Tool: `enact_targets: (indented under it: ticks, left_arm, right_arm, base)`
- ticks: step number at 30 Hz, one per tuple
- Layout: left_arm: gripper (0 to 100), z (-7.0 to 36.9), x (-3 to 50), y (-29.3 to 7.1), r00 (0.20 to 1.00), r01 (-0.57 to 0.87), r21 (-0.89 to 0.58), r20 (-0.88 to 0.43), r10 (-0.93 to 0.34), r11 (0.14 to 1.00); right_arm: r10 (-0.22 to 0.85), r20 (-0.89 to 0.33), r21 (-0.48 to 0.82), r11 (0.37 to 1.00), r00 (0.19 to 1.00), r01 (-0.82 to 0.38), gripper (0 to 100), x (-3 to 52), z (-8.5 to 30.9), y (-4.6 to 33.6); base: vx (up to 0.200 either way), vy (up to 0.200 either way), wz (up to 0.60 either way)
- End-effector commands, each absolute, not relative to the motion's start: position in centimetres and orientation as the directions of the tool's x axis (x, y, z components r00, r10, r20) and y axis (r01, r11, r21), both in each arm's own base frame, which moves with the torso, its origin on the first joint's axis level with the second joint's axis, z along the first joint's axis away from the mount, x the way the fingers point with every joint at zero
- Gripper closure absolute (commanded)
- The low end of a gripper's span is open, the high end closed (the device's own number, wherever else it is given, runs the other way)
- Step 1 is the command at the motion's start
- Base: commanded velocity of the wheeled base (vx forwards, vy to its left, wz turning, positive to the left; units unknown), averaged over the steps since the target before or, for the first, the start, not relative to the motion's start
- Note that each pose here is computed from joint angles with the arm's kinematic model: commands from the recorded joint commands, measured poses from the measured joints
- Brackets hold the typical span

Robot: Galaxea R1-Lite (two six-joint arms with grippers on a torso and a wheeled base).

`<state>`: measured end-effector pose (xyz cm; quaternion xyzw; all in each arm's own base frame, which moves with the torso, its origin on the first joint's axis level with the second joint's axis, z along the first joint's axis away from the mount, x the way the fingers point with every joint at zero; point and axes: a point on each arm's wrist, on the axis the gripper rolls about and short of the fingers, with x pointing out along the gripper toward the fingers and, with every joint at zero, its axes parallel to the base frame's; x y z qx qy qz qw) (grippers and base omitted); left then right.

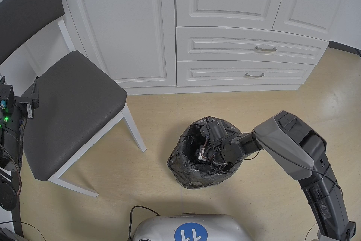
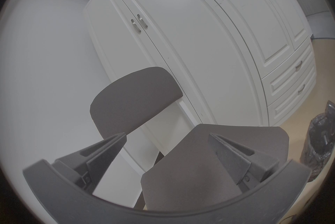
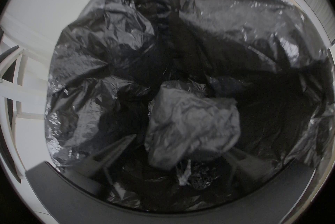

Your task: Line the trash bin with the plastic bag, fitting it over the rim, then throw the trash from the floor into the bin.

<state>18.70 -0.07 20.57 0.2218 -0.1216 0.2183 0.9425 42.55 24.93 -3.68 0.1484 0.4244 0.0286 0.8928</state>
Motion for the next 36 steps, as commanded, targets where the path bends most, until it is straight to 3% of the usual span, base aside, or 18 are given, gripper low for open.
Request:
enact_targets:
  ticks: [1, 12, 21, 27, 32, 36]
  left_arm:
    - [0, 20.6, 18.7, -0.1, 0.874, -0.466, 0.363, 0.328, 0.357, 0.807]
    - [0, 20.5, 18.5, -0.1, 0.877, -0.461, 0.366, 0.325, 0.353, 0.809]
    - [0, 17.8, 17.5, -3.0, 0.963, -0.24, 0.421, 0.219, 0.158, 0.875]
    - [0, 14.8, 18.1, -5.2, 0.996, -0.074, 0.342, 0.078, 0.05, 0.937]
    - [0, 13.1, 20.1, -5.8, 0.998, -0.054, 0.201, 0.001, 0.055, 0.978]
    - [0, 12.4, 20.6, -5.6, 0.997, -0.066, 0.187, -0.033, 0.074, 0.98]
  right_arm:
    - [0.189, -0.732, 0.309, 0.948, 0.655, 0.072, 0, 41.9, -1.2, 24.6]
    - [0.211, -0.718, 0.273, 0.962, 0.663, -0.011, 0, 39.0, 5.6, 22.1]
    - [0.207, -0.678, 0.183, 0.977, 0.705, -0.11, 0, 35.2, 11.4, 18.4]
    - [0.207, -0.629, 0.144, 0.978, 0.749, -0.15, 0, 33.8, 10.9, 16.1]
    - [0.242, -0.498, 0.17, 0.969, 0.833, -0.18, 0, 32.1, 10.2, 15.2]
    - [0.249, -0.403, 0.133, 0.968, 0.881, -0.213, 0, 31.4, 10.6, 14.6]
  base:
    - [0.0, 0.0, 0.0]
    - [0.0, 0.0, 0.0]
    - [0.0, 0.0, 0.0]
    - [0.0, 0.0, 0.0]
    - [0.0, 0.0, 0.0]
    - [0.0, 0.0, 0.0]
